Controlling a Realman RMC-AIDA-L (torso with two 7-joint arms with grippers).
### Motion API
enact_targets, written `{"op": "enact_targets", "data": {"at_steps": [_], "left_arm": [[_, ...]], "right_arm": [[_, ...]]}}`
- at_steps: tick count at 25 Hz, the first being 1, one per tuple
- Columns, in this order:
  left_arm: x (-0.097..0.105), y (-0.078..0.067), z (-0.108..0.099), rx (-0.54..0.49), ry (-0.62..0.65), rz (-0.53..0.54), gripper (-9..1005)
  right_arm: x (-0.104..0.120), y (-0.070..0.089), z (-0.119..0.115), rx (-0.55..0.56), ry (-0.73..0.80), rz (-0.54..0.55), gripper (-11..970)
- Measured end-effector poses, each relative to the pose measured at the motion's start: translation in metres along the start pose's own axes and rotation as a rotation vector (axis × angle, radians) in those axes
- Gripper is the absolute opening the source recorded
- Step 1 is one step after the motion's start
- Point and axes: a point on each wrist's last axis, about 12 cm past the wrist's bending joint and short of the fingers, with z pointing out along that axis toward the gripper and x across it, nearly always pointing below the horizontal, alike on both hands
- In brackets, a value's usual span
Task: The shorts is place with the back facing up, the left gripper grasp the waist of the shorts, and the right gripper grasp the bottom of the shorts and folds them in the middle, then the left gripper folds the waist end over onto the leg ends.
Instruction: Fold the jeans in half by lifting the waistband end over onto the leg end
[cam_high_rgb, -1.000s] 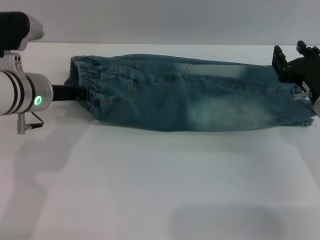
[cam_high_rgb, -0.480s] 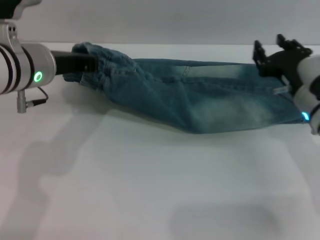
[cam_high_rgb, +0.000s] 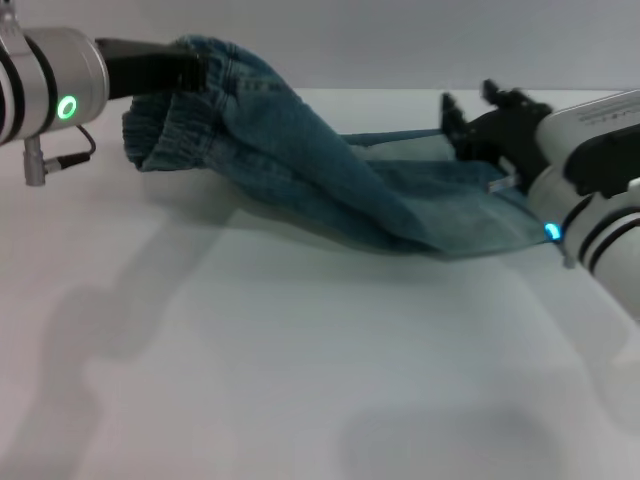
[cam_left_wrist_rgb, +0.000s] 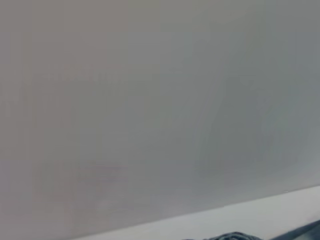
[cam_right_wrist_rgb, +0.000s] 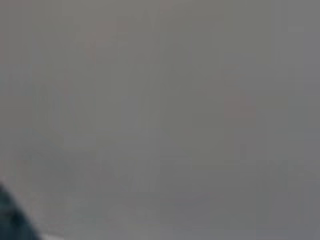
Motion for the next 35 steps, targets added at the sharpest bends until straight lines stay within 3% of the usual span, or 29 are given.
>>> {"op": "enact_targets", "data": {"at_steps": [4, 8, 28, 30, 33, 34, 35], "left_arm": [[-0.006, -0.004, -0.005, 0.007, -0.022, 0.014, 51], [-0.008, -0.004, -0.009, 0.008, -0.035, 0.014, 50], [-0.005, -0.008, -0.017, 0.041, -0.073, 0.010, 51], [-0.006, -0.009, -0.018, 0.042, -0.076, 0.018, 51], [-0.005, -0.008, -0.020, 0.040, -0.077, 0.018, 52], [-0.005, -0.008, -0.020, 0.039, -0.076, 0.017, 52], [-0.004, -0.007, -0.021, 0.036, -0.075, 0.015, 52]], "right_arm": [[0.003, 0.012, 0.007, -0.055, 0.024, -0.001, 478], [0.005, 0.037, 0.018, -0.162, 0.073, 0.034, 478], [-0.003, 0.090, 0.032, -0.379, 0.143, 0.025, 478], [-0.001, 0.089, 0.030, -0.379, 0.138, 0.030, 478], [0.003, 0.075, 0.022, -0.338, 0.105, 0.082, 478], [0.004, 0.069, 0.019, -0.319, 0.092, 0.097, 478], [0.009, 0.050, 0.011, -0.253, 0.063, 0.127, 478]]}}
